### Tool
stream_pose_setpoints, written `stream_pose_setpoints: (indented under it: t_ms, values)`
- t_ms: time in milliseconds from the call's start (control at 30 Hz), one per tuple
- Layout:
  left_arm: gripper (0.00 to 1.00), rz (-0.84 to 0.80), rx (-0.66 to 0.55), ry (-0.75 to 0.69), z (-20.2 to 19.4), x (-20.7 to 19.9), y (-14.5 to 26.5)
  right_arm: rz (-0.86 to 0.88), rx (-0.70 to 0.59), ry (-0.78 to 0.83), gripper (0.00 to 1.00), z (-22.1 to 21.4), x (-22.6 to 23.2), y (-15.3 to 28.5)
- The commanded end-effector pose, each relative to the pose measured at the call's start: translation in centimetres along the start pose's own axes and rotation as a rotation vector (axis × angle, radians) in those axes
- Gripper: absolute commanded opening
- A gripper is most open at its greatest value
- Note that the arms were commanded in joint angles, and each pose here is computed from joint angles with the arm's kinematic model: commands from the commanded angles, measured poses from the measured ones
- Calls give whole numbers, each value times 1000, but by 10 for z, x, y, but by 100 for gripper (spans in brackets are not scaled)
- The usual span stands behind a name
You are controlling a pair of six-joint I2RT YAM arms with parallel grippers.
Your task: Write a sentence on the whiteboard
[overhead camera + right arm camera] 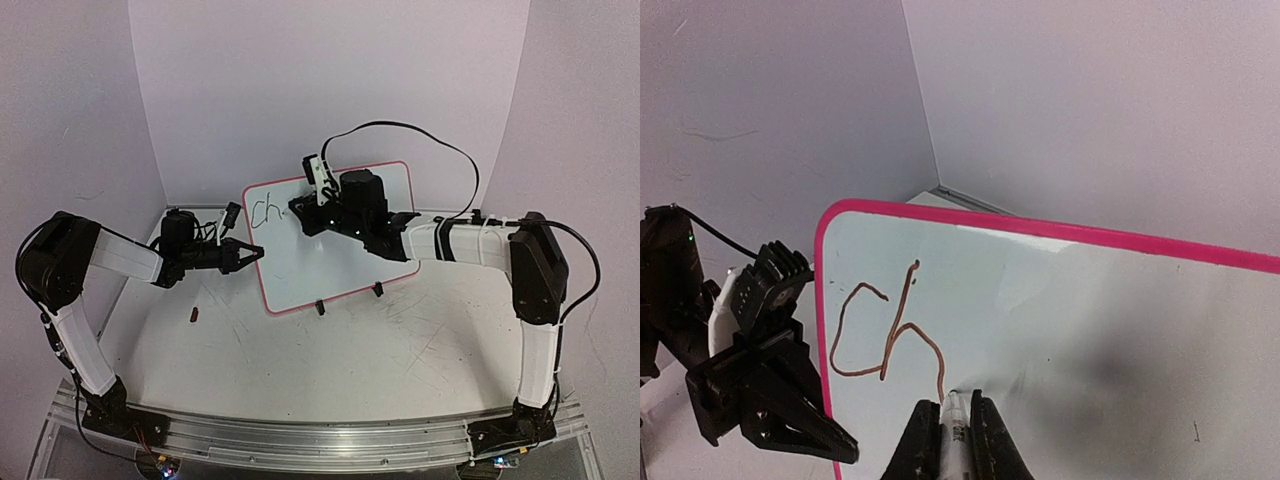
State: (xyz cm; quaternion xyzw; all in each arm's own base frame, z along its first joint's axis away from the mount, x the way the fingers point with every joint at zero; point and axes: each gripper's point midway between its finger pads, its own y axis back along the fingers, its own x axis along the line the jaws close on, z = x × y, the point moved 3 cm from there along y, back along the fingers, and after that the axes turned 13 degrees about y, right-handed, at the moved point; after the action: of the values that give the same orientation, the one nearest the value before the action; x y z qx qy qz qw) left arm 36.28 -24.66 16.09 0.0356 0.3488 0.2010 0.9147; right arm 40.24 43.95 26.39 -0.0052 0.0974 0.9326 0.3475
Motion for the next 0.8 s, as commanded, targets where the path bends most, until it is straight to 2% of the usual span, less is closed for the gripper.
stream_pose_setpoints:
  t_ms: [0,767]
  values:
    - [0,93,-74,-126,27,4,2,-28,-72,-2,0,27,-7,-1]
    - [0,93,-68,-125,26,5,2,-149,-36,-27,0,18,-30,6]
